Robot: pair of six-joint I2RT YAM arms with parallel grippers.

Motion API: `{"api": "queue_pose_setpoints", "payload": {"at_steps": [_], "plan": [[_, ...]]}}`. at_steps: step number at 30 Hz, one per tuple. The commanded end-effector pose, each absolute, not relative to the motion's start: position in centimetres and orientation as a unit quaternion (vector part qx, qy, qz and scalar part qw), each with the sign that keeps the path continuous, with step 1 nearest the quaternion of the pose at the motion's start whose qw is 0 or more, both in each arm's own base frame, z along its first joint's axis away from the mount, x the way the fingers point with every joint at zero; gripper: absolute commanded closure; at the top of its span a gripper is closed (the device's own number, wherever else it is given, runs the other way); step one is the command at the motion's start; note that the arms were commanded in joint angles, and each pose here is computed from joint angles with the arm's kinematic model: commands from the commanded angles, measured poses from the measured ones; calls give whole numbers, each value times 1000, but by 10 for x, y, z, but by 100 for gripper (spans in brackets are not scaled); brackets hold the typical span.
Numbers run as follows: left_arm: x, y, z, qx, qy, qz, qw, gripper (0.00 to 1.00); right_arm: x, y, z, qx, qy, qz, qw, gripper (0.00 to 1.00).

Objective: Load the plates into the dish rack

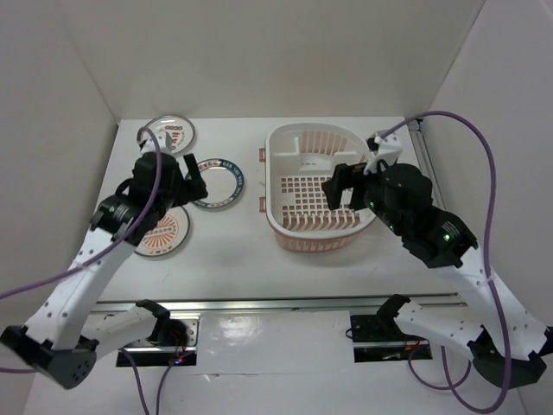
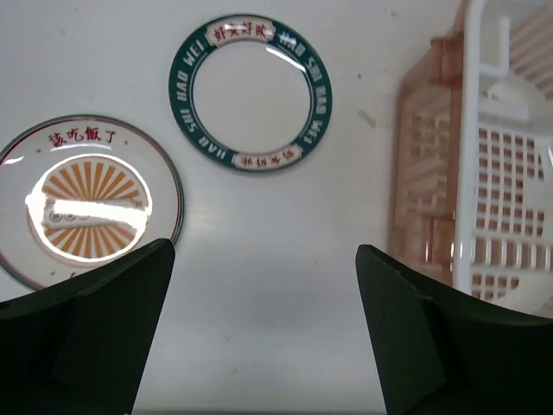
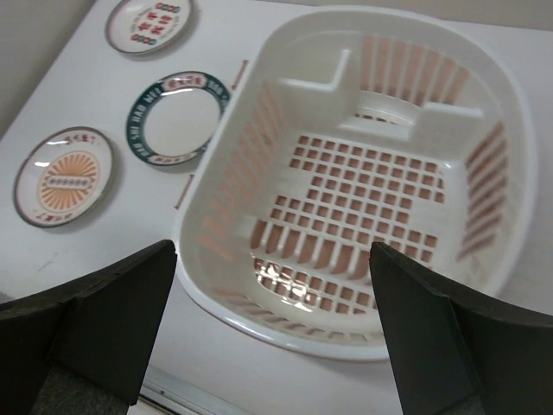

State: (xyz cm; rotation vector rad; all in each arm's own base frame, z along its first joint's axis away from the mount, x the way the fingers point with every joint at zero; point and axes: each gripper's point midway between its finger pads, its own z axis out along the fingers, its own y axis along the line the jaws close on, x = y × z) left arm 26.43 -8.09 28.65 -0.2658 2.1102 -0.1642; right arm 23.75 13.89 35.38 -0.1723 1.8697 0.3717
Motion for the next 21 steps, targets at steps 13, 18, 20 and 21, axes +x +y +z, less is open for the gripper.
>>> {"api": "queue_pose_setpoints", "payload": {"at_steps": [13, 18, 20, 21], "plan": [[473, 60, 237, -366, 749, -275, 479, 0, 240, 190, 398, -125, 730, 277, 613, 0], [514, 89, 168, -405, 750, -287, 437, 3, 237, 204, 381, -151, 737, 294, 589, 0], [532, 105, 164, -407, 741, -292, 447, 3, 233, 210, 379, -165, 734, 308, 582, 0], [540, 109, 141, -412, 749, -288, 433, 3, 233, 213, 377, -170, 732, 313, 580, 0]]}}
